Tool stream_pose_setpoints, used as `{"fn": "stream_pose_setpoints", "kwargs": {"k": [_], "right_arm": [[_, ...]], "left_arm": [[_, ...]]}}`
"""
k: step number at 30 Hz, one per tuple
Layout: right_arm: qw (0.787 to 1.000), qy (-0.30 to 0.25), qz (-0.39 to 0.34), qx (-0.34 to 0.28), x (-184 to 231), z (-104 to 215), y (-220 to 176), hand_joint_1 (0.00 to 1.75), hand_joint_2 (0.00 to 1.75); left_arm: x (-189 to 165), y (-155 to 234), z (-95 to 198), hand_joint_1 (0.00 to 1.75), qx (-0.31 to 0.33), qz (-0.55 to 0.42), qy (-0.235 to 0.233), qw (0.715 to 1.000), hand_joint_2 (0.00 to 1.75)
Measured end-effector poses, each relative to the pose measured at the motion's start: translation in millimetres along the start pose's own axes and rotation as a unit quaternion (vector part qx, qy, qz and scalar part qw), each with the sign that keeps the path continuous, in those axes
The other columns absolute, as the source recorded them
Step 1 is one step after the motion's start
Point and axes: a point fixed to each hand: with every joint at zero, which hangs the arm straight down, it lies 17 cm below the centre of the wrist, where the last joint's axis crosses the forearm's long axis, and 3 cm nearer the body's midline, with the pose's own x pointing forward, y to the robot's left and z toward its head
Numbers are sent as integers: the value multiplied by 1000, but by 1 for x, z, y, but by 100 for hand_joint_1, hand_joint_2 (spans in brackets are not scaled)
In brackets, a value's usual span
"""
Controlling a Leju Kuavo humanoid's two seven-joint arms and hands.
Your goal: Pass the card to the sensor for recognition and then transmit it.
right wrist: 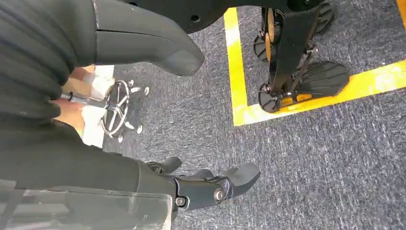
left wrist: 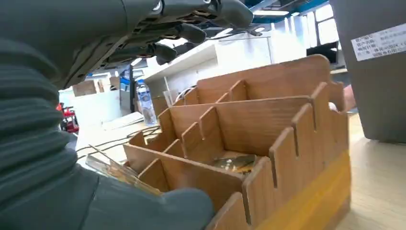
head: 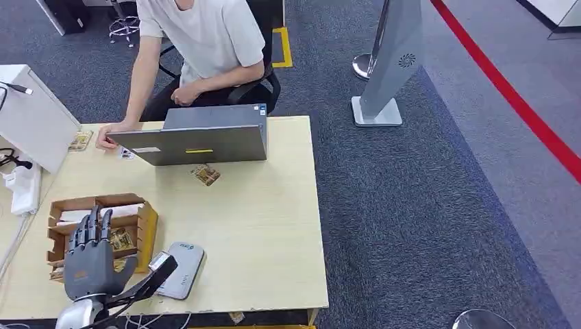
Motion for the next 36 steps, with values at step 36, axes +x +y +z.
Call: {"fn": "stream_pose_setpoints", "kwargs": {"k": [36], "right_arm": [[1000,3,-24,5,-3,1,8,0,175]], "left_arm": [[33,34,30,0,30,0,-39,999,175]]}}
